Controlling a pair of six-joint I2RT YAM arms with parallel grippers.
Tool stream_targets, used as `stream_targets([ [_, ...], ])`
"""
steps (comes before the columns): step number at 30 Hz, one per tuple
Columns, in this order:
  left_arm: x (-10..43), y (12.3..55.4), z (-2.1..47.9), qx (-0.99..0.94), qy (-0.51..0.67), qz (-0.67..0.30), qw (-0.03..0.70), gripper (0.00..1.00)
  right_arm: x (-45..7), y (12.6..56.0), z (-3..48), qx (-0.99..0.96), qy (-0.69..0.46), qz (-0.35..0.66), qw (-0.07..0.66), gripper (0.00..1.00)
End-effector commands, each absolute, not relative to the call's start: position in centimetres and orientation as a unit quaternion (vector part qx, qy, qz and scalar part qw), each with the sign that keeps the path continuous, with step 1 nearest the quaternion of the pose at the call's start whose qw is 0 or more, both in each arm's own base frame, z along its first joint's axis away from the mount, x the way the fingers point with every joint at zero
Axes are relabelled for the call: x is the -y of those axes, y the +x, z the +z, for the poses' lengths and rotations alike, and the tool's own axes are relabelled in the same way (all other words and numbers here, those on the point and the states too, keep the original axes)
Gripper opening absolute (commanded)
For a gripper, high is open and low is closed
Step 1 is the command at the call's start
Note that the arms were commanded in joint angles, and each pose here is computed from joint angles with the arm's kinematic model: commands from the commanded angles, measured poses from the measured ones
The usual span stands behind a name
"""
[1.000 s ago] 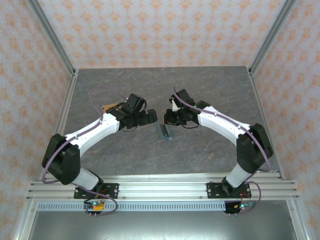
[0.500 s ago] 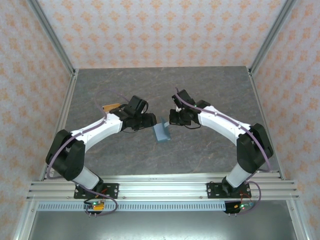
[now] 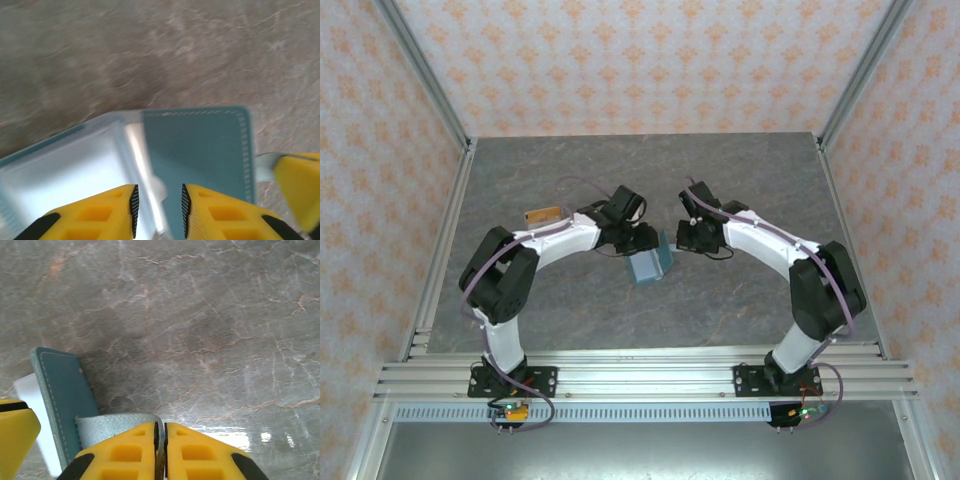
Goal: Take the credit cards out of the card holder
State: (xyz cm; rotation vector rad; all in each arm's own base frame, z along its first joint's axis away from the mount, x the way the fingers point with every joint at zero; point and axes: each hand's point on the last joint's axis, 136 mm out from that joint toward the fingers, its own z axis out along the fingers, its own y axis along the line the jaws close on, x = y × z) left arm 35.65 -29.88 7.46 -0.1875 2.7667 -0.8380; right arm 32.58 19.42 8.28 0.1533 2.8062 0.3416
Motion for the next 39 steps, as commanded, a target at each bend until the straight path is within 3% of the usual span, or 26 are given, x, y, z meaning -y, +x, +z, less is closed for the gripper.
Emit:
stream_targets([
  [1,31.9,35.9,6.5,-0.95,-0.052,-0.291,0.104,0.27,-18.8,32.6,7.2,-0.981,0.057,0.107,0.151,0.12],
  [5,32.9,35.9,5.0,-0.954,-0.048,-0.281,0.093,0.24,-18.2,32.5,7.7,-0.981,0.055,0.102,0.156,0.16],
  [8,33.3,35.9,4.2,-0.956,-0.047,-0.277,0.086,0.2,-17.6,32.4,9.1,-0.978,0.059,0.096,0.173,0.29],
  [11,33.5,35.7,3.6,-0.959,-0.042,-0.27,0.079,0.19,-17.6,32.3,10.3,-0.973,0.07,0.111,0.191,0.32],
  [18,33.2,35.1,2.5,-0.964,-0.037,-0.253,0.072,0.14,-20.5,31.0,9.7,-0.963,0.073,0.199,0.165,0.28],
  [27,33.1,35.2,4.1,-0.961,-0.039,-0.259,0.085,0.11,-20.8,30.8,5.6,-0.974,0.086,0.176,0.116,0.21],
  [39,27.9,35.0,7.8,-0.967,-0.082,-0.179,0.16,0.39,-19.0,30.5,2.2,-0.982,0.106,0.121,0.101,0.21],
])
